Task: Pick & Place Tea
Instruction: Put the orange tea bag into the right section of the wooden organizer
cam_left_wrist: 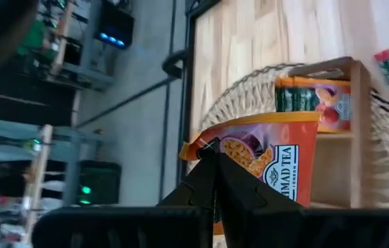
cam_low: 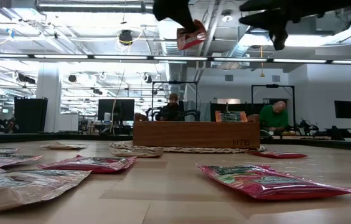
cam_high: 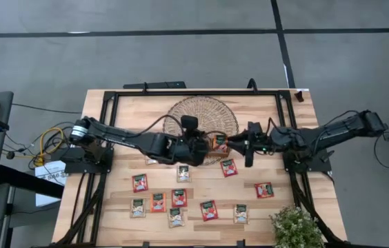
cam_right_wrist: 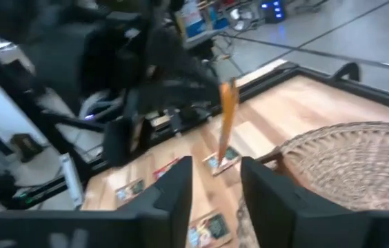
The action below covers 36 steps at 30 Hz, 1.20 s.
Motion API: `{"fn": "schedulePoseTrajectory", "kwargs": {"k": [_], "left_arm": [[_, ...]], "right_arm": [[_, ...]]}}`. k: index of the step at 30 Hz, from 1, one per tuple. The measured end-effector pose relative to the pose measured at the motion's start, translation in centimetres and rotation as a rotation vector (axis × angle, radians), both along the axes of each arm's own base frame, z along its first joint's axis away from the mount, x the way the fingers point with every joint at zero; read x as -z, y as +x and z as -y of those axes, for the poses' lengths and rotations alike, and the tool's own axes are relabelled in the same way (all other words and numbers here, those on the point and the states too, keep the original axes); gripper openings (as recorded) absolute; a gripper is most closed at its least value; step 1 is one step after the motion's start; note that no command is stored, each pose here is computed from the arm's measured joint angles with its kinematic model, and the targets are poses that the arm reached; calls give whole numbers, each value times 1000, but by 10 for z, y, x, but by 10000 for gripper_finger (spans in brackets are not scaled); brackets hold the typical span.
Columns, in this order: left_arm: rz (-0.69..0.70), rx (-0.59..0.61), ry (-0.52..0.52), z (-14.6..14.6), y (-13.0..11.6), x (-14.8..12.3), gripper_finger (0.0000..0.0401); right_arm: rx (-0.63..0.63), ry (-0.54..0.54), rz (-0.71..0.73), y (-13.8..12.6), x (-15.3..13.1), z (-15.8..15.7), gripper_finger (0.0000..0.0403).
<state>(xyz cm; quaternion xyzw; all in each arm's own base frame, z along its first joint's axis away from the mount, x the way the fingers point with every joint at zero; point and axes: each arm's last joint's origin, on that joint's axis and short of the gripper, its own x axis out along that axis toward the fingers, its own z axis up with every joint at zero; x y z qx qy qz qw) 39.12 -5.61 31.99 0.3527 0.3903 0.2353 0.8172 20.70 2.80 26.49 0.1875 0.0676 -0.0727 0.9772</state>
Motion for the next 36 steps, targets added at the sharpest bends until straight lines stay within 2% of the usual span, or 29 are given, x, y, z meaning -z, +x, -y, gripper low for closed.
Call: {"fn": "schedulePoseTrajectory", "kwargs": {"k": [7, 19, 29, 36], "left_arm": [[61, 19, 19, 3, 6, -5, 0], [83, 42, -8, 3, 3, -12, 0], [79, 40, -9, 3, 3, -11, 0], [-33, -1, 48, 0, -5, -4, 0]], "right_arm": [[70, -41, -60, 23, 2, 14, 152], [110, -130, -76, 50, -12, 27, 143], [44, -121, -104, 68, -14, 36, 147], [8, -130, -137, 63, -16, 35, 150]]}}
